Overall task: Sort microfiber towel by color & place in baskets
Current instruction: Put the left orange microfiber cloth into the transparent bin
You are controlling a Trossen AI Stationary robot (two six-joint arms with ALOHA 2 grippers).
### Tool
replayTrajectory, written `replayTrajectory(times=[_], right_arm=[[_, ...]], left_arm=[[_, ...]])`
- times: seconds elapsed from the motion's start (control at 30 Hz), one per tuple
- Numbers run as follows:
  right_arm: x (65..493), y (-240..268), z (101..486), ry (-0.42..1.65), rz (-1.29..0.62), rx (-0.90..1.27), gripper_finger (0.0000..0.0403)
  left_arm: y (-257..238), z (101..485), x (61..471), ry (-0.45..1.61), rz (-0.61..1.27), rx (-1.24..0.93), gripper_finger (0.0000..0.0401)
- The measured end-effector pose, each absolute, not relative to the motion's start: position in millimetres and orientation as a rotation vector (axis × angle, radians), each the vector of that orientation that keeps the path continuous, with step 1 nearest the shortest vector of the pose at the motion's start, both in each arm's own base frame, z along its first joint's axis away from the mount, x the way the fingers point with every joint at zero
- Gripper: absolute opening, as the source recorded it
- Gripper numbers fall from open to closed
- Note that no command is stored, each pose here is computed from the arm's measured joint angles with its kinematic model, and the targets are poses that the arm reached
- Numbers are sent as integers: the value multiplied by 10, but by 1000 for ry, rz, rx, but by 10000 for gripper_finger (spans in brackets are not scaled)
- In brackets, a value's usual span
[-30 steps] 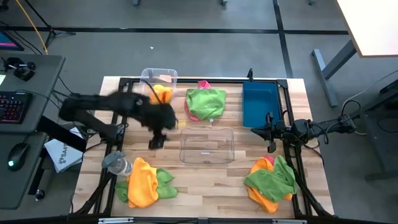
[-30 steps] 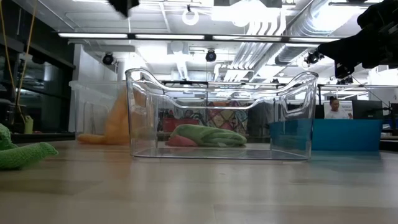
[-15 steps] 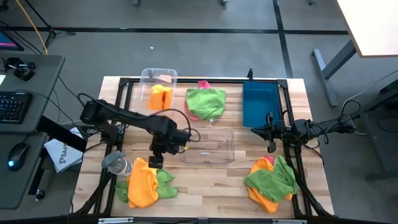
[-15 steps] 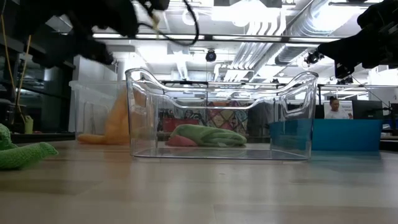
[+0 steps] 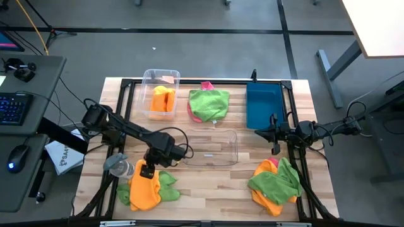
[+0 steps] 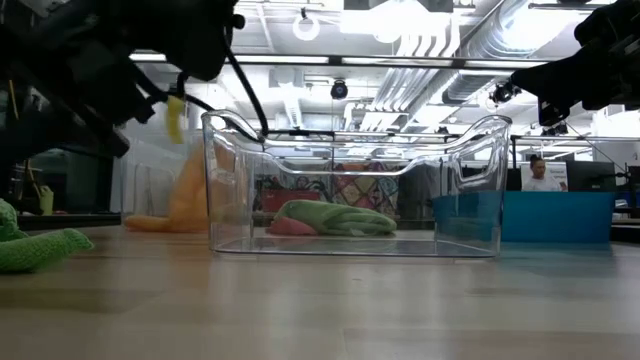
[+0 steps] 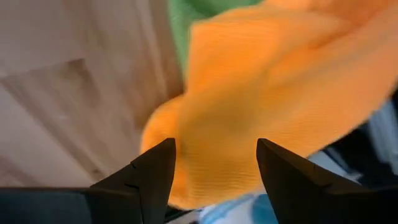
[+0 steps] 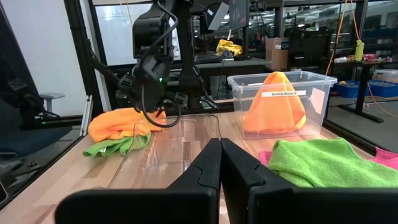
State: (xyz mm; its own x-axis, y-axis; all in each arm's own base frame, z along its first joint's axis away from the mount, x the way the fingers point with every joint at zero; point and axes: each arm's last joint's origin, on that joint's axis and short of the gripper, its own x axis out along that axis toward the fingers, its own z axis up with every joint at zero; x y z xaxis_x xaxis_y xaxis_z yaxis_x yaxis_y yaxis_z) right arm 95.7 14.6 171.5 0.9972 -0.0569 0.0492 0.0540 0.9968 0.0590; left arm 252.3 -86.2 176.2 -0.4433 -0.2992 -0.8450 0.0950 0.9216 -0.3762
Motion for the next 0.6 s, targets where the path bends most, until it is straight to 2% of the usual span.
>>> replayTrajectory(times=[0.37, 0.43, 0.53, 0.6], right_arm=[[957, 146, 1715, -51, -56, 58, 0], [957, 147, 1715, -51, -55, 58, 0], [957, 146, 1715, -51, -56, 58, 0], [957, 146, 1715, -51, -56, 58, 0]], left_arm=[[-850, 1638, 2496, 1960, -406, -119, 213], [-862, 1635, 2504, 1947, -420, -109, 202], [-880, 1642, 2494, 1947, -454, -82, 144], [-889, 1690, 2489, 1943, -498, -55, 70]])
